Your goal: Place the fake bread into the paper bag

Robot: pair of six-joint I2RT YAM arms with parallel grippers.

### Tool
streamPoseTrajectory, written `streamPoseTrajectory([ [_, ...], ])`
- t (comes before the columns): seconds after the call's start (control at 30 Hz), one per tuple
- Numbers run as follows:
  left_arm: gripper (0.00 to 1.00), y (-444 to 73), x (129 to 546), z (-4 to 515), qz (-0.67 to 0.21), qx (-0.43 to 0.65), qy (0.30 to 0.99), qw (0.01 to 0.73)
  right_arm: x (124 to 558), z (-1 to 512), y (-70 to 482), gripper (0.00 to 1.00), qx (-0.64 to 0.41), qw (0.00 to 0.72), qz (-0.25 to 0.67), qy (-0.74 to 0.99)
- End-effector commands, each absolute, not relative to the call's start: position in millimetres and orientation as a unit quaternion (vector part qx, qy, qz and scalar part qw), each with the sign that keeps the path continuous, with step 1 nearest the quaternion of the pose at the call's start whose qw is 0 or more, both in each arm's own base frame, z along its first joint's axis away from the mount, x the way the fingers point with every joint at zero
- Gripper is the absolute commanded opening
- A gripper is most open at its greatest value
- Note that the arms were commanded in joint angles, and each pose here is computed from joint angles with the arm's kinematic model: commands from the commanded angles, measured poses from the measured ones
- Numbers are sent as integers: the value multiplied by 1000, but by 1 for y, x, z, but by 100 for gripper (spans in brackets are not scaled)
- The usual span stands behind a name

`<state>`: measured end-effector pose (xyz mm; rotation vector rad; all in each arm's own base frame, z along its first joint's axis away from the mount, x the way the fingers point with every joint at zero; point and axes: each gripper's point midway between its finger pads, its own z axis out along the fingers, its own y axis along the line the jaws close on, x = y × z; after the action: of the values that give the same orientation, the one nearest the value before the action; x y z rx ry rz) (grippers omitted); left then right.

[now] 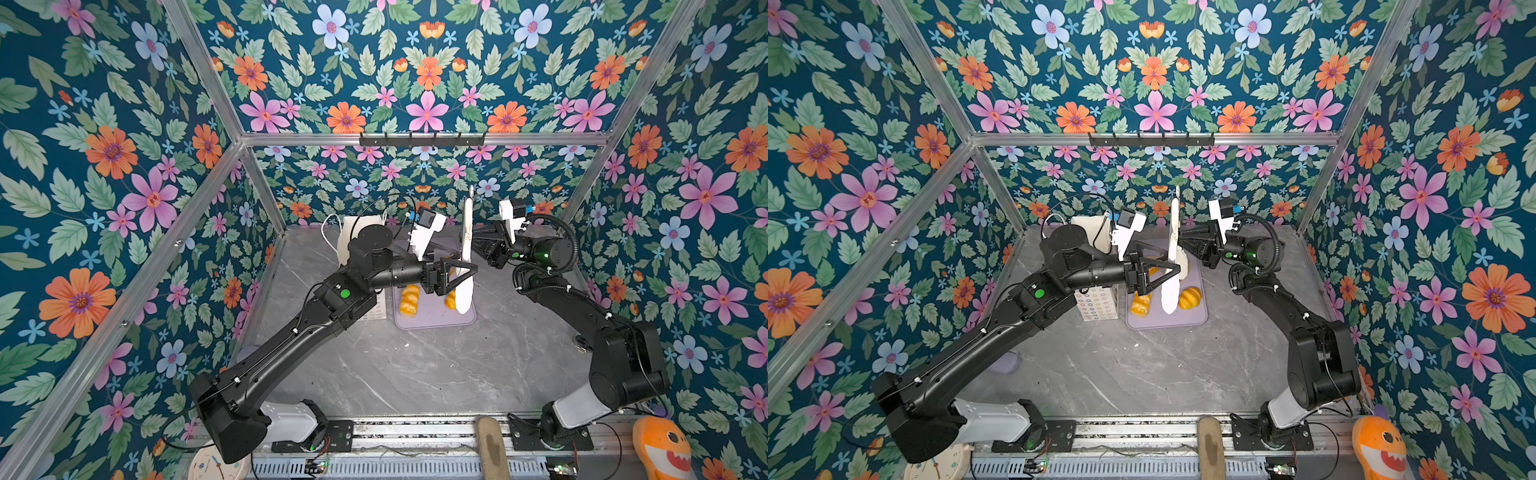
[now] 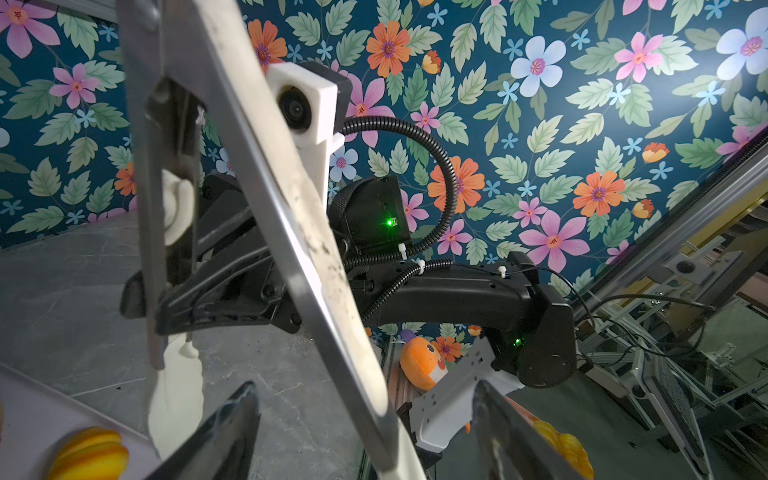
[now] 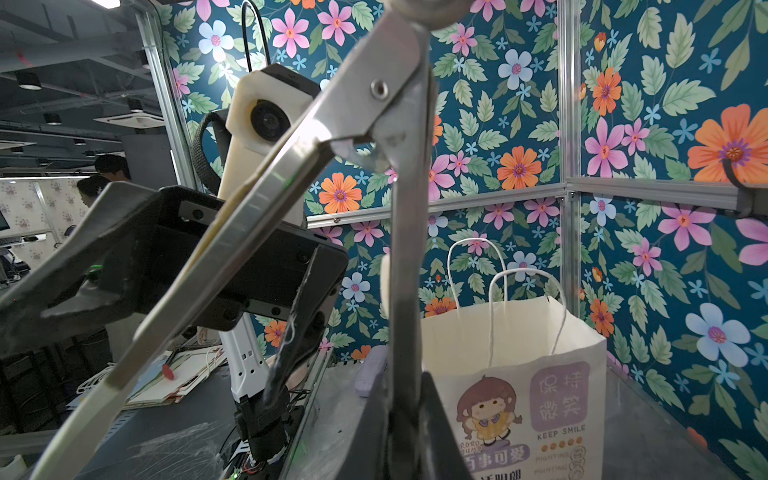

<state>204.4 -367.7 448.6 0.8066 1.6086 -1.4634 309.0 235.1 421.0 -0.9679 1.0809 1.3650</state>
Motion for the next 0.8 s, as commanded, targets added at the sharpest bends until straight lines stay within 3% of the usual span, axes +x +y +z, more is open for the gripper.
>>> streamPoseTrajectory([
  [0.0, 71, -368, 200, 462, -589, 333, 610, 412, 299, 429, 234, 7, -424, 568, 561, 428],
  [0.37, 27, -372, 201, 459, -592, 340, 606, 409, 291, 432, 232, 9, -425, 582, 552, 419],
  [0.5, 15, -373, 201, 458, -593, 340, 606, 407, 289, 433, 230, 16, -422, 585, 551, 419],
  [0.57, 11, -373, 200, 458, -594, 341, 605, 407, 286, 434, 230, 24, -422, 586, 551, 418],
  [0.7, 6, -370, 196, 458, -589, 351, 600, 412, 277, 436, 227, 65, -422, 588, 551, 415],
  [0.77, 4, -368, 196, 456, -579, 359, 602, 417, 269, 439, 225, 74, -426, 588, 550, 413],
])
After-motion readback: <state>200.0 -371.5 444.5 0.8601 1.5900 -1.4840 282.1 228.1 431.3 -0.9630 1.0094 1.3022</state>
